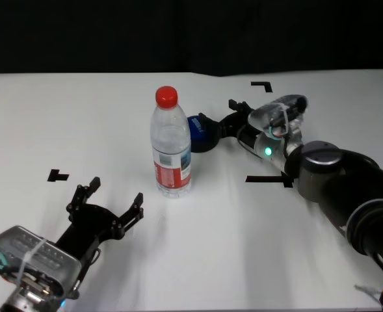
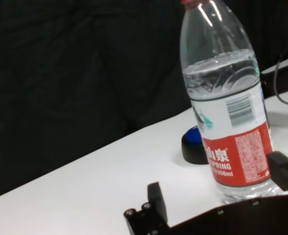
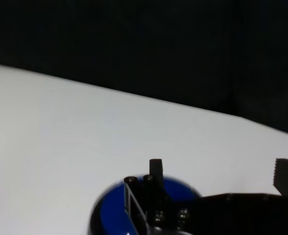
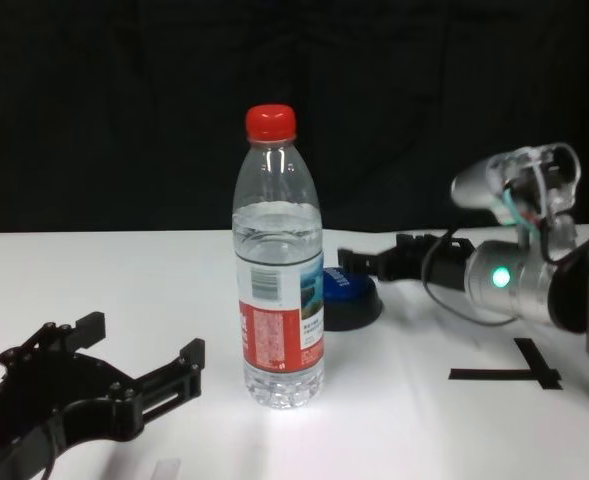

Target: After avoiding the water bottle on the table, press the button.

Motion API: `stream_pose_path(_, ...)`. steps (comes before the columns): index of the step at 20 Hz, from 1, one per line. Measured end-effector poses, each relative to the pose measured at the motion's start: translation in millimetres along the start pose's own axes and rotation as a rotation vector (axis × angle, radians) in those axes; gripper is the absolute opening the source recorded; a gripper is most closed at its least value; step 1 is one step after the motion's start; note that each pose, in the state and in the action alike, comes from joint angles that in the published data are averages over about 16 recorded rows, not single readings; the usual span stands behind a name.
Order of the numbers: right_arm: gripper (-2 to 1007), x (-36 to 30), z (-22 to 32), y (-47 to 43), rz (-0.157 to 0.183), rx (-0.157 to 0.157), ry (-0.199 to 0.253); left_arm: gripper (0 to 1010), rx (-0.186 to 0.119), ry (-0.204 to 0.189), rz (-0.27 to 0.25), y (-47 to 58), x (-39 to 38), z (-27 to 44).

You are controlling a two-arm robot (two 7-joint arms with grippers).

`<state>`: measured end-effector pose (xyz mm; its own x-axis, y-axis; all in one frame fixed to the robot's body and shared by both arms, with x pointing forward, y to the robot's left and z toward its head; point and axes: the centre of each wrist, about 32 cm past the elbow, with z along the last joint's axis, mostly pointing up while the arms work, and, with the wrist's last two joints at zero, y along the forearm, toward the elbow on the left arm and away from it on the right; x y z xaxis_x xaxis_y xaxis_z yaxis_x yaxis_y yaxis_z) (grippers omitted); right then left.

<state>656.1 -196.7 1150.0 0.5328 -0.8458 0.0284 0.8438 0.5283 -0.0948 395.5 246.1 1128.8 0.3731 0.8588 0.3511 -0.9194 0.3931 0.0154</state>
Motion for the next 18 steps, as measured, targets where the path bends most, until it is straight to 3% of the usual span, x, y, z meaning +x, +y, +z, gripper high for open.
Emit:
stream_pose_path(10, 1002, 5.5, 4.6, -9.8, 0.001, 0.047, 0.05, 1003, 0.0, 0.0, 0.0, 0.0, 0.0, 0.0)
stream_pose_path(18, 1002, 10.2, 7.5, -27.7, -0.005, 0.059, 0.05, 1003, 0.0, 0.0, 0.0, 0.0, 0.0, 0.0)
